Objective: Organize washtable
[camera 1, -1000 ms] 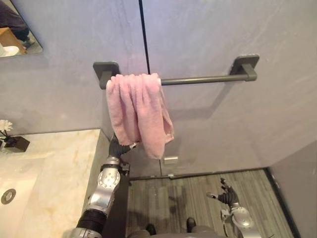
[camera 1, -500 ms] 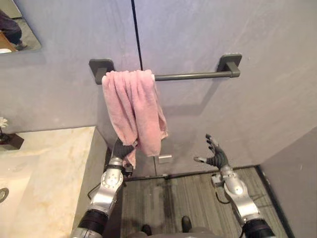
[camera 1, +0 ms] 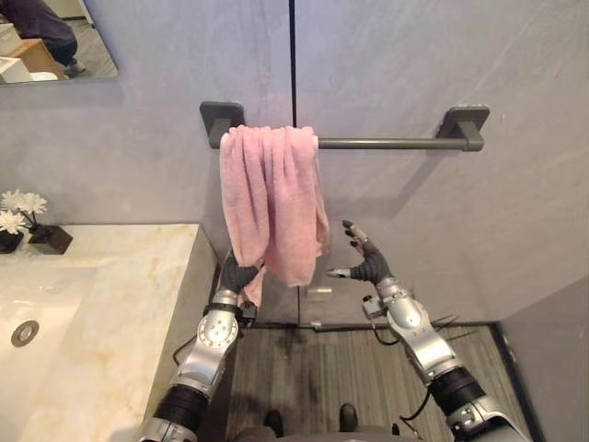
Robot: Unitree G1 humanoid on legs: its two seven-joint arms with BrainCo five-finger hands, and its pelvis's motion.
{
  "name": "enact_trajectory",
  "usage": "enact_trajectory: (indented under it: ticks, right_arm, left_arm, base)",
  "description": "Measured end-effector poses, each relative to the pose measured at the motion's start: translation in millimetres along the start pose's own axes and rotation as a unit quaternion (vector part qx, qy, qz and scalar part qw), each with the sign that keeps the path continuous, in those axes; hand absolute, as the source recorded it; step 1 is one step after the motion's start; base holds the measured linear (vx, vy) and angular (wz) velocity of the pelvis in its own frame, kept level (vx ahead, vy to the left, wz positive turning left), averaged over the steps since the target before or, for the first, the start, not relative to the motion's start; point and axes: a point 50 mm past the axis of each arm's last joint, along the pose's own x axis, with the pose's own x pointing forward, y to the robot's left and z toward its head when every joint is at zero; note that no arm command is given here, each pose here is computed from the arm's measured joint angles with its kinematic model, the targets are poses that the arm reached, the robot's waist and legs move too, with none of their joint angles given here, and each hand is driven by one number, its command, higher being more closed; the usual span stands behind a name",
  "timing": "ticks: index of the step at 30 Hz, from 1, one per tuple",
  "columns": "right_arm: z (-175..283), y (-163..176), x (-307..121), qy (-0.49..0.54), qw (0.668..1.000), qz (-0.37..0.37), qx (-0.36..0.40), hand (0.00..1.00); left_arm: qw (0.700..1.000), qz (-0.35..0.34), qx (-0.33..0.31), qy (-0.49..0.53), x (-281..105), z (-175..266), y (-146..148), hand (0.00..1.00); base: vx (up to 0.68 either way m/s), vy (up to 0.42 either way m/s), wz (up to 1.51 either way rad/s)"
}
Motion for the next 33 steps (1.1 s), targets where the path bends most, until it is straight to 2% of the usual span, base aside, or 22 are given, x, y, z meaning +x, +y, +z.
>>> enact_trajectory:
  ticks: [12, 33]
  right_arm:
    - [-8.7, 2.0, 2.3, 0.023, 1.000, -0.005, 0.013, 1.00]
    - [-23.4, -80.6, -19.3, 0.045, 0.979, -0.191, 0.049, 1.00]
  left_arm:
    - [1.000, -0.004, -0.015, -0.007, 0.5, 2.8, -6.6, 1.00]
    - [0.998, 0.051, -0.021, 0.000, -5.0, -1.0, 23.3, 1.00]
  base:
    - [-0.04, -0.018, 0.08]
    - [-0.01, -0.003, -0.01]
